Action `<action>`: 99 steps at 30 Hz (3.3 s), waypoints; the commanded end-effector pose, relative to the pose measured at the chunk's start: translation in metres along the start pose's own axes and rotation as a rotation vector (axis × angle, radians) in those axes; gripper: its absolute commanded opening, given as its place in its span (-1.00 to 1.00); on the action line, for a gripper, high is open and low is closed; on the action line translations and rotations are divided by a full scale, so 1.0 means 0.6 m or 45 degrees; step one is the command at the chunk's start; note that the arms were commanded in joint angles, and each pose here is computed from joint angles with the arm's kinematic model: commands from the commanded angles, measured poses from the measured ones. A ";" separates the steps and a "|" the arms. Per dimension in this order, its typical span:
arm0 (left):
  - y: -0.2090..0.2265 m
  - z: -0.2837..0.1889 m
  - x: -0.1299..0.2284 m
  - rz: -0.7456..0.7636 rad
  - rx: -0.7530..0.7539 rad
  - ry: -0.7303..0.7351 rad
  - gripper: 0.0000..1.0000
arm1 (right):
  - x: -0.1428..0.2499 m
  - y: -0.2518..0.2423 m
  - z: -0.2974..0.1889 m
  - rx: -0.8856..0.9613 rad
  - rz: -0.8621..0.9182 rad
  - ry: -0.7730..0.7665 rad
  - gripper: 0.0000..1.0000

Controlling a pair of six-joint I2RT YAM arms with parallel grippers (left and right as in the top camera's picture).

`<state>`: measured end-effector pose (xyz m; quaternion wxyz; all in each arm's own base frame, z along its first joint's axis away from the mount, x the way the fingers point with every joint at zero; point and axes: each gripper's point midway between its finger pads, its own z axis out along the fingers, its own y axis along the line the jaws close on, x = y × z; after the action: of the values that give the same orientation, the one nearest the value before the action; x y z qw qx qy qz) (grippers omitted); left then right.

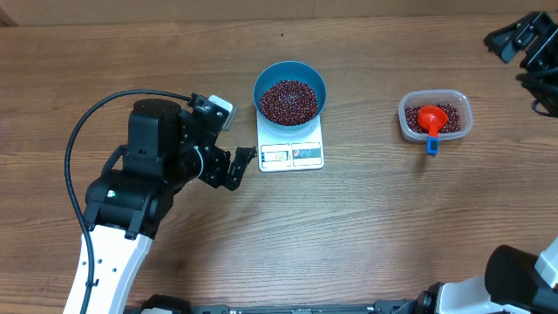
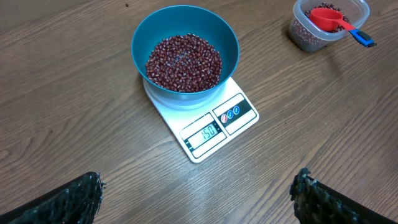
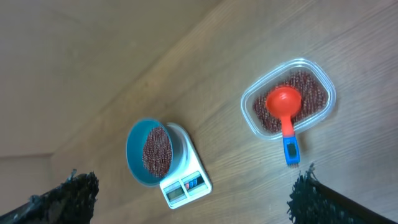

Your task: Scoop item into bowl and weigh 150g on scale

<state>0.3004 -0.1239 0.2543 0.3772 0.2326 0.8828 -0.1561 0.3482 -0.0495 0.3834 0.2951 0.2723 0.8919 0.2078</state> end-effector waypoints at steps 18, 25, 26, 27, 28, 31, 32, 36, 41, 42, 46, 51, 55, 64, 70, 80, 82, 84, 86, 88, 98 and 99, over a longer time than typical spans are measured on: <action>-0.004 -0.009 -0.013 -0.007 -0.003 -0.029 0.99 | 0.042 0.047 -0.140 -0.045 -0.457 -0.277 1.00; -0.004 -0.009 -0.013 -0.007 -0.003 -0.029 0.99 | 0.056 0.040 -0.176 -0.038 -0.630 -0.653 1.00; -0.004 -0.009 -0.013 -0.007 -0.003 -0.029 0.99 | 0.063 0.039 -0.169 -0.054 -0.658 -0.685 1.00; -0.004 -0.009 -0.013 -0.007 -0.003 -0.029 0.99 | 0.074 0.035 -0.156 -0.074 -0.689 -0.716 1.00; -0.004 -0.009 -0.013 -0.007 -0.003 -0.029 0.99 | 0.083 0.031 -0.144 -0.093 -0.709 -0.739 1.00; -0.004 -0.009 -0.013 -0.007 -0.003 -0.029 0.99 | 0.122 0.012 -0.090 -0.171 -0.778 -0.832 1.00; -0.004 -0.009 -0.013 -0.007 -0.003 -0.029 0.99 | 0.135 0.004 -0.070 -0.198 -0.801 -0.873 1.00; -0.004 -0.009 -0.013 -0.007 -0.003 -0.029 0.99 | 0.179 -0.026 -0.009 -0.254 -0.923 -0.999 1.00; -0.004 -0.009 -0.013 -0.007 -0.003 -0.029 0.99 | 0.221 -0.057 0.046 -0.251 -1.014 -1.067 1.00; -0.004 -0.009 -0.013 -0.007 -0.003 -0.029 0.99 | 0.229 -0.059 0.052 -0.256 -1.027 -1.072 1.00; -0.004 -0.009 -0.013 -0.007 -0.003 -0.029 0.99 | 0.261 -0.070 0.081 -0.291 -1.056 -1.075 1.00; -0.004 -0.009 -0.013 -0.007 -0.003 -0.029 0.99 | 0.290 -0.105 0.127 -0.256 -1.038 -1.093 1.00; -0.004 -0.009 -0.013 -0.007 -0.003 -0.029 0.99 | 0.309 -0.124 0.144 -0.255 -1.033 -1.121 1.00; -0.004 -0.009 -0.013 -0.007 -0.003 -0.029 1.00 | 0.341 -0.155 0.181 -0.242 -1.035 -1.050 1.00; -0.004 -0.009 -0.013 -0.007 -0.003 -0.029 0.99 | 0.335 -0.160 0.178 -0.215 -1.017 -1.069 1.00; -0.004 -0.009 -0.013 -0.007 -0.003 -0.030 0.99 | 0.335 -0.160 0.178 -0.216 -1.018 -1.069 1.00; -0.004 -0.009 -0.013 -0.007 -0.003 -0.029 0.99 | 0.335 -0.160 0.178 -0.216 -1.018 -1.069 1.00; -0.004 -0.009 -0.013 -0.007 -0.003 -0.029 0.99 | 0.335 -0.160 0.178 -0.216 -1.018 -1.069 1.00; -0.004 -0.009 -0.013 -0.007 -0.003 -0.029 0.99 | 0.335 -0.160 0.178 -0.216 -1.018 -1.069 1.00; -0.004 -0.009 -0.013 -0.007 -0.003 -0.029 0.98 | 0.335 -0.160 0.178 -0.216 -1.018 -1.069 1.00; -0.004 -0.009 -0.013 -0.007 -0.003 -0.029 0.99 | 0.335 -0.160 0.178 -0.216 -1.018 -1.069 1.00; -0.004 -0.009 -0.013 -0.007 -0.003 -0.029 0.99 | 0.335 -0.160 0.178 -0.216 -1.018 -1.069 1.00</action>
<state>0.3004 -0.1238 0.2544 0.3774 0.2327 0.8827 -0.1558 0.2455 0.0220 0.1724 0.6980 -0.0517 0.7137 0.0269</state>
